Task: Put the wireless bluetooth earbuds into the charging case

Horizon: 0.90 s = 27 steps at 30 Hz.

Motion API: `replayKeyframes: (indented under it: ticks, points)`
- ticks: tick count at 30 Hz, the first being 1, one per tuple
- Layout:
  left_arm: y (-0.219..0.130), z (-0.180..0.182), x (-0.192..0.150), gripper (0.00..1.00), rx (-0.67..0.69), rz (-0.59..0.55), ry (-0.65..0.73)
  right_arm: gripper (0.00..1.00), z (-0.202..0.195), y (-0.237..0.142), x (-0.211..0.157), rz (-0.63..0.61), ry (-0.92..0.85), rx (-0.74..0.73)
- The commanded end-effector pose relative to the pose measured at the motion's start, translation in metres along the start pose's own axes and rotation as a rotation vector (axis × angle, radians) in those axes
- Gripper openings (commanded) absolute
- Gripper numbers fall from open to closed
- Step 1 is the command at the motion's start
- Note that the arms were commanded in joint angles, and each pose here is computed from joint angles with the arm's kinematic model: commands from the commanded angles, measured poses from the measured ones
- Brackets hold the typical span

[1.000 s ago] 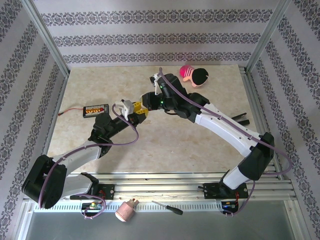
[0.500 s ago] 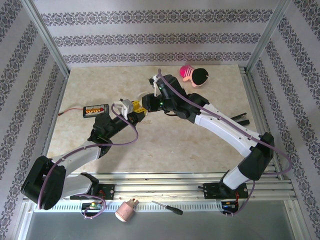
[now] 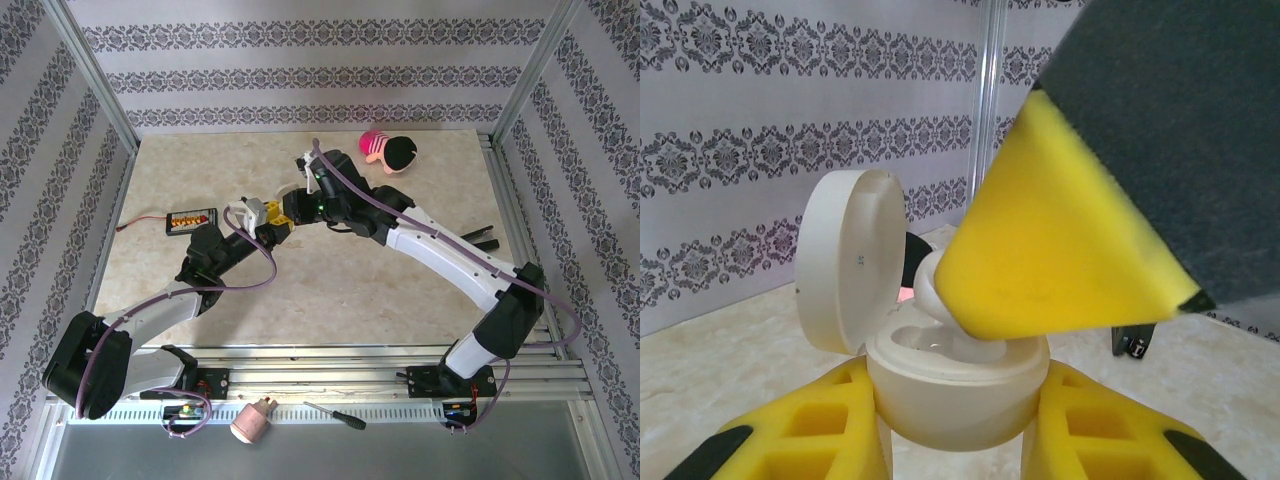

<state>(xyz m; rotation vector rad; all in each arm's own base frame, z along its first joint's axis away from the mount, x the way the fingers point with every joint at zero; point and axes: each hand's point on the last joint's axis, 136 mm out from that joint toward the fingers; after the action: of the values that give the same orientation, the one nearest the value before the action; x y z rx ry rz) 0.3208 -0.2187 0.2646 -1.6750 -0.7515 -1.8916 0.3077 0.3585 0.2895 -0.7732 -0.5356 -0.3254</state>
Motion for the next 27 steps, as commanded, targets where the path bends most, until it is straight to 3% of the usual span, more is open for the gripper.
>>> replayKeyframes:
  ticks: [1,14,18,23,27]
  points:
    - [0.002,0.004,0.03,0.17,-0.001,-0.083,0.051,0.17,-0.001,0.006,-0.01,0.05,-0.001,-0.033]
    - [0.001,0.004,0.025,0.17,0.004,-0.077,0.058,0.37,0.008,-0.02,0.007,-0.005,-0.056,-0.04]
    - [-0.001,0.003,0.021,0.16,0.003,-0.071,0.066,0.47,0.013,-0.034,0.014,-0.059,-0.061,-0.008]
    - [-0.004,0.002,0.014,0.17,0.008,-0.041,0.084,0.56,-0.011,-0.062,0.021,-0.17,-0.028,-0.007]
    - [-0.009,0.003,0.009,0.17,0.021,-0.008,0.101,0.59,-0.057,-0.087,0.017,-0.228,0.009,-0.112]
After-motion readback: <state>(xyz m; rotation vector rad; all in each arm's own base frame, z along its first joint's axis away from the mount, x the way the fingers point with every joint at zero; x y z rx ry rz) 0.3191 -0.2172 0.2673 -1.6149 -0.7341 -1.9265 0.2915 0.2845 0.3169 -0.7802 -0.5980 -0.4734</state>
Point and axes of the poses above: each hand's point on the last joint's axis, 136 mm out from that joint toward the fingers, its own y axis out along the fingers, its own z axis along the line the jaws close on, x = y × z, and after that the axes turned 8 degrees about y, right-handed
